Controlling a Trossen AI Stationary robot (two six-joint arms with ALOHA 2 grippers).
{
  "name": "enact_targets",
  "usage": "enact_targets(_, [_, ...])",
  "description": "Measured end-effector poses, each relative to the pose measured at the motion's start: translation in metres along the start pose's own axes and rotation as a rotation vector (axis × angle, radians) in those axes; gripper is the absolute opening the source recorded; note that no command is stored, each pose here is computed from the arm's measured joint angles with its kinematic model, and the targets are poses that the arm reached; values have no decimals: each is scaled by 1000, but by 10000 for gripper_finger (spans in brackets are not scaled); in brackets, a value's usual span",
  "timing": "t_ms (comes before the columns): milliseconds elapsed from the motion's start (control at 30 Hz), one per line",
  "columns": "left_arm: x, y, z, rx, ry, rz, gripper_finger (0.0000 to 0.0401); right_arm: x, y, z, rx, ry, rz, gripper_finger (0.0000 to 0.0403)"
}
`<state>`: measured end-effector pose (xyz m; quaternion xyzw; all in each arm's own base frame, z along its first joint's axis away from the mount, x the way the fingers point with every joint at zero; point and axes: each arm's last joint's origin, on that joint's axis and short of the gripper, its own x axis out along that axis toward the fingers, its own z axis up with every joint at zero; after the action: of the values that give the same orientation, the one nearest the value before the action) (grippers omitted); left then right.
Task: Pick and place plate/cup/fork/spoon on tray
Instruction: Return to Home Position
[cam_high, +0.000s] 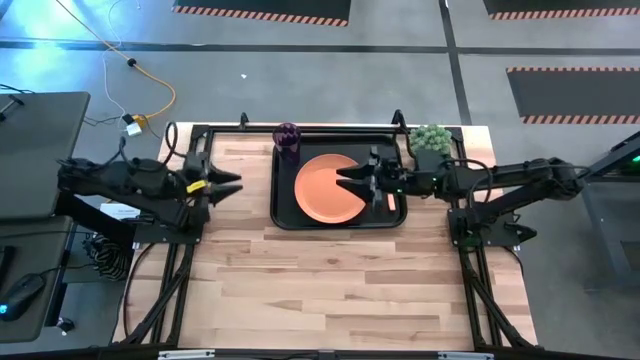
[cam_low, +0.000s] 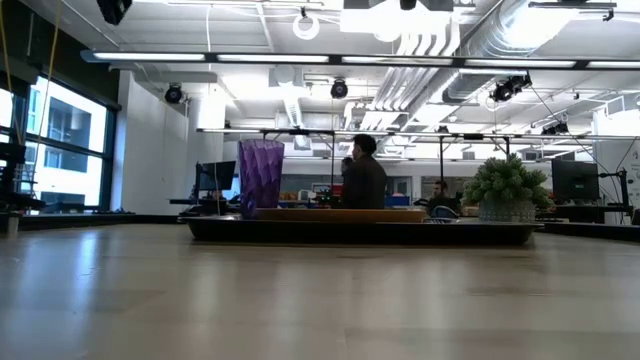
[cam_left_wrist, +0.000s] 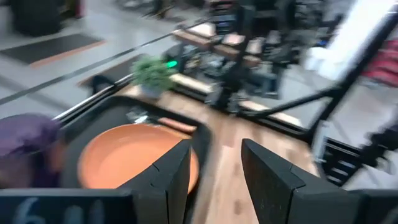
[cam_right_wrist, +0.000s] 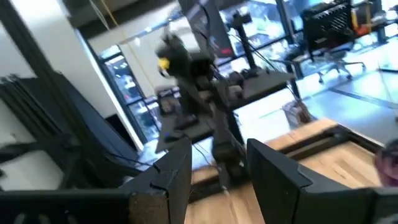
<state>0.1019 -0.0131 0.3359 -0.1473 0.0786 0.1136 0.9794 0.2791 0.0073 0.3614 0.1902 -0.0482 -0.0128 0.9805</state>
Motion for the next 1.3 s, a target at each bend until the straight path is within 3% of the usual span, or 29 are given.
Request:
enact_targets(200, [3,8,-37,28,-77,-154,133,-4,8,2,122,-7,35,144])
enact_targets(533, [-6,29,-81,12,-141,-198,133,-7,22,10,131,-96,132,144])
enact_targets(733, [-11,36,-99,12,-176,-291,133,-9,23,14,194,-115,156,144])
enact_targets(1033, [2,36,-124,57,-91,-335,133,-10,28,18,225,-165,196,144])
enact_targets(1167, [13,40,-146,76,-25,-317,133,-12,32,21,225,-198,224,144])
enact_targets(1300, [19,40,-157,44,-51,-334,133,-13,35,21,209,-190,264,144])
